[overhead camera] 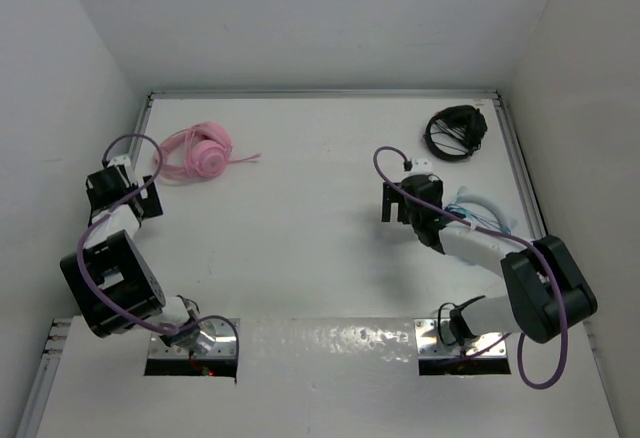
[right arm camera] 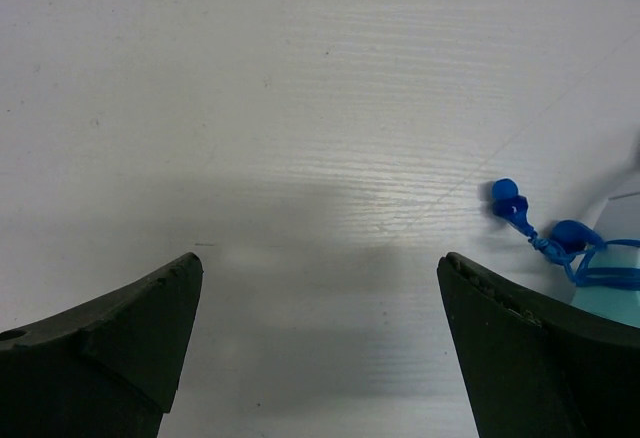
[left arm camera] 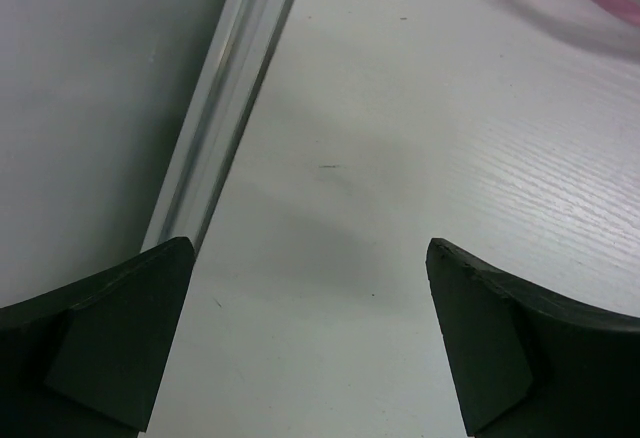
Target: Wrap the headphones
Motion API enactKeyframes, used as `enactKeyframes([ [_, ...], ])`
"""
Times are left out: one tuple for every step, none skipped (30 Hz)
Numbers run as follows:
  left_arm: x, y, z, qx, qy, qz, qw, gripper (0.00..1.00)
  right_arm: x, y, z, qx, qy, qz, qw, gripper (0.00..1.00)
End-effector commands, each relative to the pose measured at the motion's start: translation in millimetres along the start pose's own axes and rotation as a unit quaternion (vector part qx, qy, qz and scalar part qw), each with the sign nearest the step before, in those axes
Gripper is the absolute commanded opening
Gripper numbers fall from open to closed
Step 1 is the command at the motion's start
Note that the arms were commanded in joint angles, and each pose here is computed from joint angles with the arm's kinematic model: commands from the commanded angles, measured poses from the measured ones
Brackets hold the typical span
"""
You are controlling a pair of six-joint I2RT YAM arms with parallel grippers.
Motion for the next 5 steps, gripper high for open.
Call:
enactKeyframes([
  [4.7,7.6,-14.7,0.01,-0.041,-0.031,0.999,1.0,-1.0,-0.2,-18.5,-0.01,-0.031,0.013,0.999,0.99],
  [4.3,6.8,-14.1,0.011,-0.042,-0.03,0.999,1.0,-1.4,-0.5,-17.8,-0.009,-0.03,0.014,0.999,0.99],
  [4.3,6.8,-14.7,0.012,-0.045,-0.029,0.998,1.0,-2.4,-1.0,-17.1,-0.008,-0.029,0.017,0.999,0.99],
  [4.6,6.6,-16.8,0.013,-0.048,-0.027,0.998,1.0,-2.6,-0.8,-17.4,-0.008,-0.029,0.017,0.999,0.99],
  [4.9,5.9,-18.6,0.016,-0.05,-0.024,0.998,1.0,-2.9,-0.7,-17.7,-0.007,-0.029,0.017,0.999,0.99],
])
Point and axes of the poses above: each gripper's point midway between its finger pads, its own x axis back along the fingers, its own y axis along the line the jaws close on, z = x × y, the point moved 5 cm from there along x, back along the fingers, and after that the axes turned 2 degrees about -x, right-handed, at the moved point
